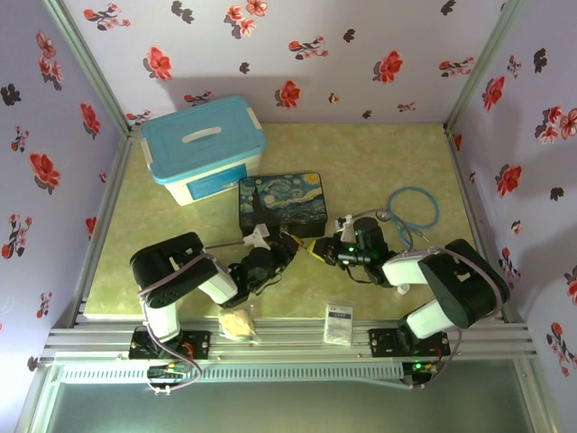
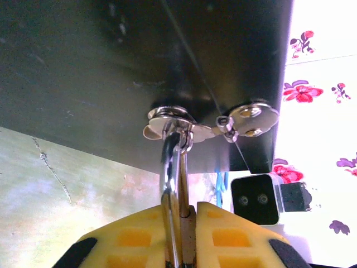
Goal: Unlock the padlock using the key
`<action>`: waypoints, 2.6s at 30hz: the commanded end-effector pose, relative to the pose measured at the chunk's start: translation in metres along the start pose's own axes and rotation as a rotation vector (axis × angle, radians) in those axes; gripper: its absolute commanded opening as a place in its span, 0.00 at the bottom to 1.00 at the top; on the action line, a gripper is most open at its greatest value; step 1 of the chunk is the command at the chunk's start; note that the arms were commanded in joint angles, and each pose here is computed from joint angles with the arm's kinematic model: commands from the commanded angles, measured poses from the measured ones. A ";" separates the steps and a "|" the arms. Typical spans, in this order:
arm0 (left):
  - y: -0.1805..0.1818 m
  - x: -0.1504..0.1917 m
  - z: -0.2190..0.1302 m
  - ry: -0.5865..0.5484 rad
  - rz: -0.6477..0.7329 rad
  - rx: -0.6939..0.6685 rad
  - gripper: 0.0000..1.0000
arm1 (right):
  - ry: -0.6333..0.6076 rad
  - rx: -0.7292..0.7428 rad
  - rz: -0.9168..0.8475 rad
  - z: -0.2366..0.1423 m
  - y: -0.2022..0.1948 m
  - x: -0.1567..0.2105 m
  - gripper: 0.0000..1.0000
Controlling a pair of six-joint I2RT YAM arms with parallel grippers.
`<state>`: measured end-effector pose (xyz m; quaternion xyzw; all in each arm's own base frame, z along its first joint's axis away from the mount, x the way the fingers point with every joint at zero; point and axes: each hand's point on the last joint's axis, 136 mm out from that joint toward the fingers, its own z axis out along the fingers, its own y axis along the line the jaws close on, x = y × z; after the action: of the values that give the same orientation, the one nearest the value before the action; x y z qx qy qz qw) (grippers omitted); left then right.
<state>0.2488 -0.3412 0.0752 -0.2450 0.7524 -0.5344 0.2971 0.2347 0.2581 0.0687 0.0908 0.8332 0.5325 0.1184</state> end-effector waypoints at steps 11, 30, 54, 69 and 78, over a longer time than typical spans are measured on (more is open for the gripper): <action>-0.065 0.058 0.000 0.213 -0.006 0.200 0.00 | -0.174 -0.255 -0.020 0.012 0.059 -0.020 0.00; -0.039 0.058 0.000 0.204 0.002 0.141 0.00 | -0.189 -0.302 0.259 0.016 0.057 -0.018 0.00; -0.026 0.044 -0.003 0.133 0.007 0.100 0.00 | -0.187 0.239 -0.181 -0.002 0.007 0.000 0.39; 0.013 0.036 -0.012 0.099 0.024 -0.031 0.00 | -0.090 0.623 -0.865 -0.043 -0.015 0.012 0.36; 0.008 0.032 -0.015 0.091 0.055 -0.053 0.00 | -0.087 0.697 -1.152 -0.021 -0.019 0.030 0.44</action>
<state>0.2169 -0.3523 0.0583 -0.2135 0.7859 -0.5168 0.2638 0.1860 0.2452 0.0524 -0.2967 0.8863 0.1295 0.3312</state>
